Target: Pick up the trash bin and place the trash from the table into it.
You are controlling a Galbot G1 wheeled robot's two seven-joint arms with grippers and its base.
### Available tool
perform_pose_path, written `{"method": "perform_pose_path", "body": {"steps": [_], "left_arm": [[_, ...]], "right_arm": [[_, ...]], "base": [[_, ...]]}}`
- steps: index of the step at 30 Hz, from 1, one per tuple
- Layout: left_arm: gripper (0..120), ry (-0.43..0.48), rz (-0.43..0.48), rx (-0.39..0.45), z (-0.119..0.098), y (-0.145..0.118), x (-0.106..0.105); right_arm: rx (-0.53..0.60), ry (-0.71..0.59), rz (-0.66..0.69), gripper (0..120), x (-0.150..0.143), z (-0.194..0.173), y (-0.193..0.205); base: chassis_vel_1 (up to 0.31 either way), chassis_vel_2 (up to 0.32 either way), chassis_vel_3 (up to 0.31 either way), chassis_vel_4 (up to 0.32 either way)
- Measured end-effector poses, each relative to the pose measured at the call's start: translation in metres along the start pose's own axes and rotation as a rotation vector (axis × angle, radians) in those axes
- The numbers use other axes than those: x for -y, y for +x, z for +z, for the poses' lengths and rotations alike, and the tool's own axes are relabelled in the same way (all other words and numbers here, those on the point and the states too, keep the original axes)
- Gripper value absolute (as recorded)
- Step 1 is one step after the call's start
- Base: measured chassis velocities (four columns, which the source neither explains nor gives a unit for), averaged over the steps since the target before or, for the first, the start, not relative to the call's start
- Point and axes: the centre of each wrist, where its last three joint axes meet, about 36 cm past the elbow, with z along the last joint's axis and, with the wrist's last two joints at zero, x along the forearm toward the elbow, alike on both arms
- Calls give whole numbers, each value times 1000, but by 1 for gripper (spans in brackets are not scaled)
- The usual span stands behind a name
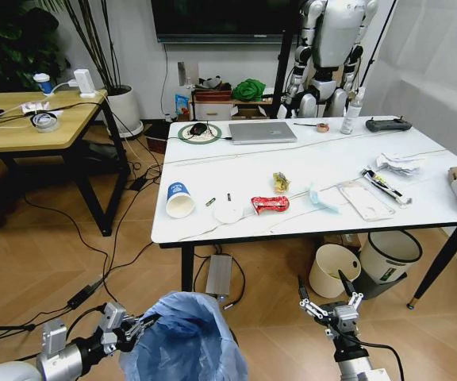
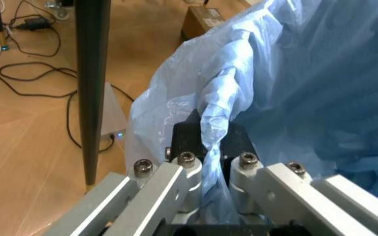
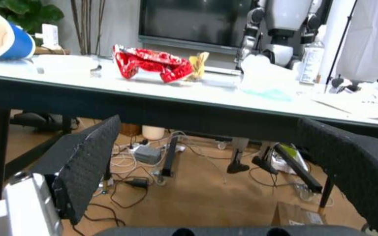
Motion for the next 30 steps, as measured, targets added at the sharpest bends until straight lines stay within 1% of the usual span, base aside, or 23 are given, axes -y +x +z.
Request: {"method": "perform_pose_path", "body": {"steps": [12,21,30], "left_arm": [[0,19,-15,-2,2,1,-4],[0,23,-31,25,4,1,-3],[0,14,-45,35,1,3,-5]], "right_arm": [[1,-3,-13,100,0,4,-4],[-2,-14,-14,100,-3,7,-5],[-12,-24,-12,100,3,3,-6]], "base": [[0,0,0,0],[0,0,0,0],[0,0,0,0]]}}
